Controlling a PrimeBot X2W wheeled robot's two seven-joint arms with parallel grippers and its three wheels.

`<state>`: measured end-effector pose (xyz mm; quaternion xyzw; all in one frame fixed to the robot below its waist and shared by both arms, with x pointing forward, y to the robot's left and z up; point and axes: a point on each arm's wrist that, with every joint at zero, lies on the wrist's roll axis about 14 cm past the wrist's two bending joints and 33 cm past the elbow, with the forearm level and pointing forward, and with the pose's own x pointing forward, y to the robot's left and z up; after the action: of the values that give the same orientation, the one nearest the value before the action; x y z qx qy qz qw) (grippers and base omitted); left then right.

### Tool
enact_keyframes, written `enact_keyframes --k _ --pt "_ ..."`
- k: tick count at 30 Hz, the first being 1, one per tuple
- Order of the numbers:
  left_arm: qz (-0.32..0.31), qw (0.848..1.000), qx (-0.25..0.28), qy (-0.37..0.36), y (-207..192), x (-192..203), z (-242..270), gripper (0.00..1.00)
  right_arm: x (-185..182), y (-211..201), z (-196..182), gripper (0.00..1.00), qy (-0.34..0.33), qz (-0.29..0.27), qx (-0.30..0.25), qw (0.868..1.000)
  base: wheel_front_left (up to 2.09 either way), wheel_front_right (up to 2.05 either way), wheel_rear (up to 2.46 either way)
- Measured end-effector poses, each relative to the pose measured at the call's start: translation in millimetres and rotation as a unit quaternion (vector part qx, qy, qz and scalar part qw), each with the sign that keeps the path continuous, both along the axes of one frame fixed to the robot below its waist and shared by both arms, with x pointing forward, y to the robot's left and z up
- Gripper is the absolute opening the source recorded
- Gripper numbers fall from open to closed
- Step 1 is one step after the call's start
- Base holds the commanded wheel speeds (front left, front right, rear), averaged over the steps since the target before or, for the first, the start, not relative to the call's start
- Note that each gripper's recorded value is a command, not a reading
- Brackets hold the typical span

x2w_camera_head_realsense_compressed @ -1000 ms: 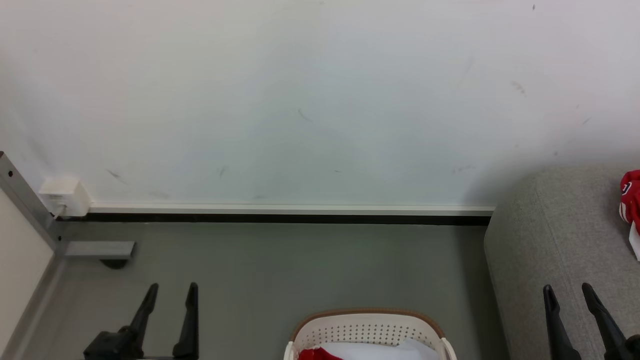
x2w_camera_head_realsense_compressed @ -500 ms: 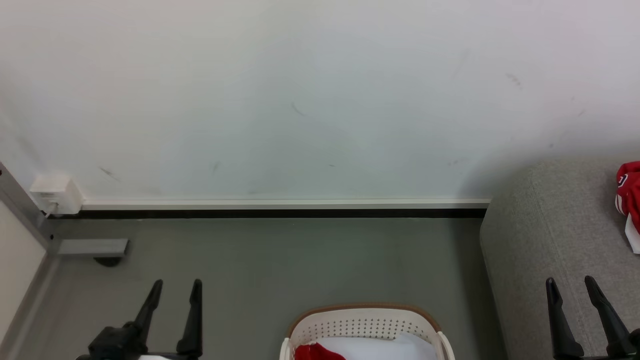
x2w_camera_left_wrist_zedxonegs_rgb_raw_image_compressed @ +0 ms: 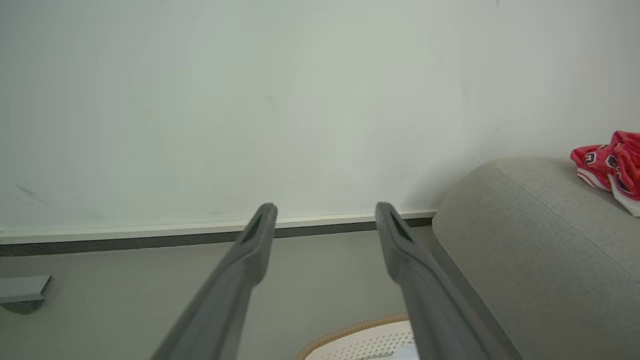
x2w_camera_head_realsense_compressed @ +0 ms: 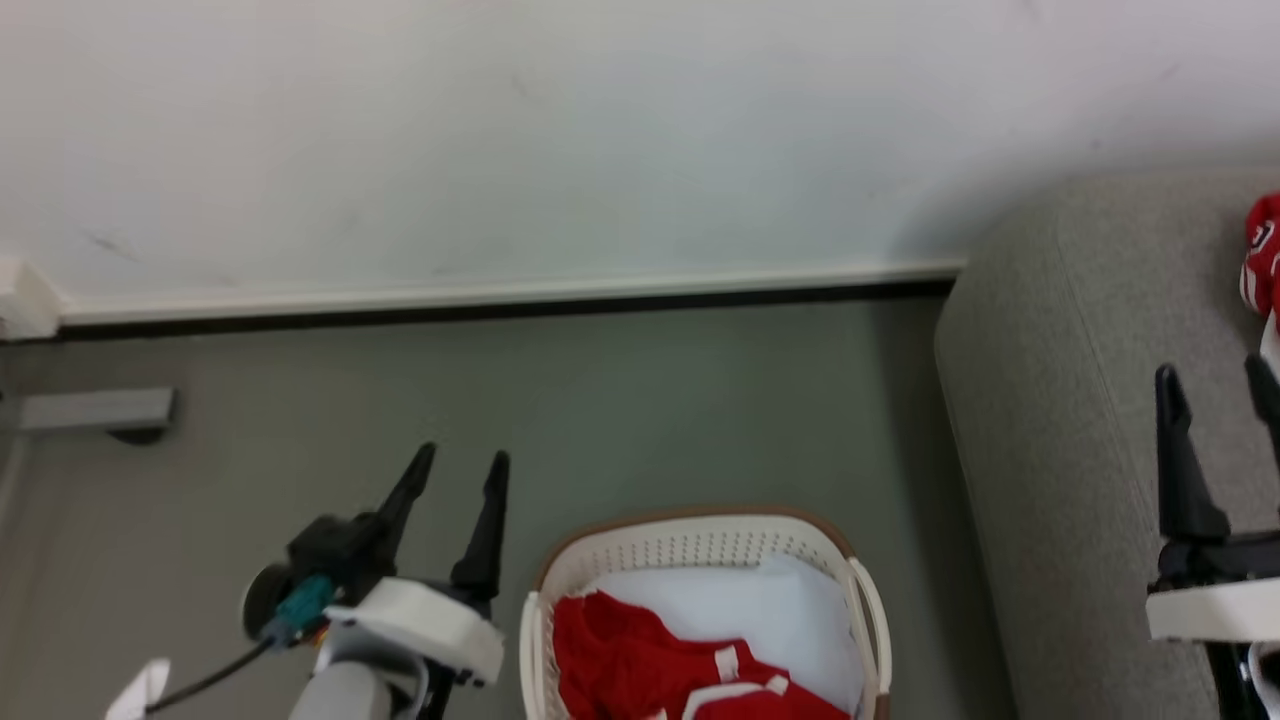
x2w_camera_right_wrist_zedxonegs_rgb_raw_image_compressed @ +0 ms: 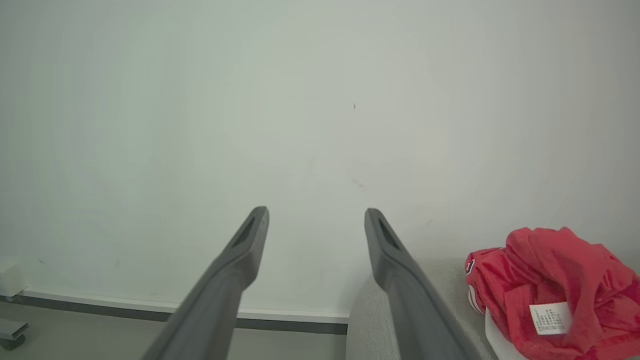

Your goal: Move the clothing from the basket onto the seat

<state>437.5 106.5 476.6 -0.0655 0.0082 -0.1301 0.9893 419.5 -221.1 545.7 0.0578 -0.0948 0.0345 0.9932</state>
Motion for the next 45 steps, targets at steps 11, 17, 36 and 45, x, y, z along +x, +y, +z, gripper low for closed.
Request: enact_keyframes --k 11,17,36,45 --pt "-0.122 0.986 0.036 0.111 -79 51 -95 1.00 49 -22 6 1.00 -0.034 -0.044 0.044 0.997 0.00 0.00 0.00" --pt "-0.191 0.956 0.071 0.209 -114 52 -172 1.00 72 -31 -2 1.00 -0.038 -0.058 0.038 0.997 0.00 0.00 0.00" --pt "-0.370 0.784 0.188 0.462 -171 -46 -358 1.00 105 -61 -46 1.00 -0.008 -0.104 -0.014 0.994 0.00 0.00 0.00" --pt "-0.419 0.719 0.250 0.495 -172 -69 -395 1.00 109 -67 -72 1.00 0.023 -0.110 -0.028 0.993 0.00 0.00 0.00"
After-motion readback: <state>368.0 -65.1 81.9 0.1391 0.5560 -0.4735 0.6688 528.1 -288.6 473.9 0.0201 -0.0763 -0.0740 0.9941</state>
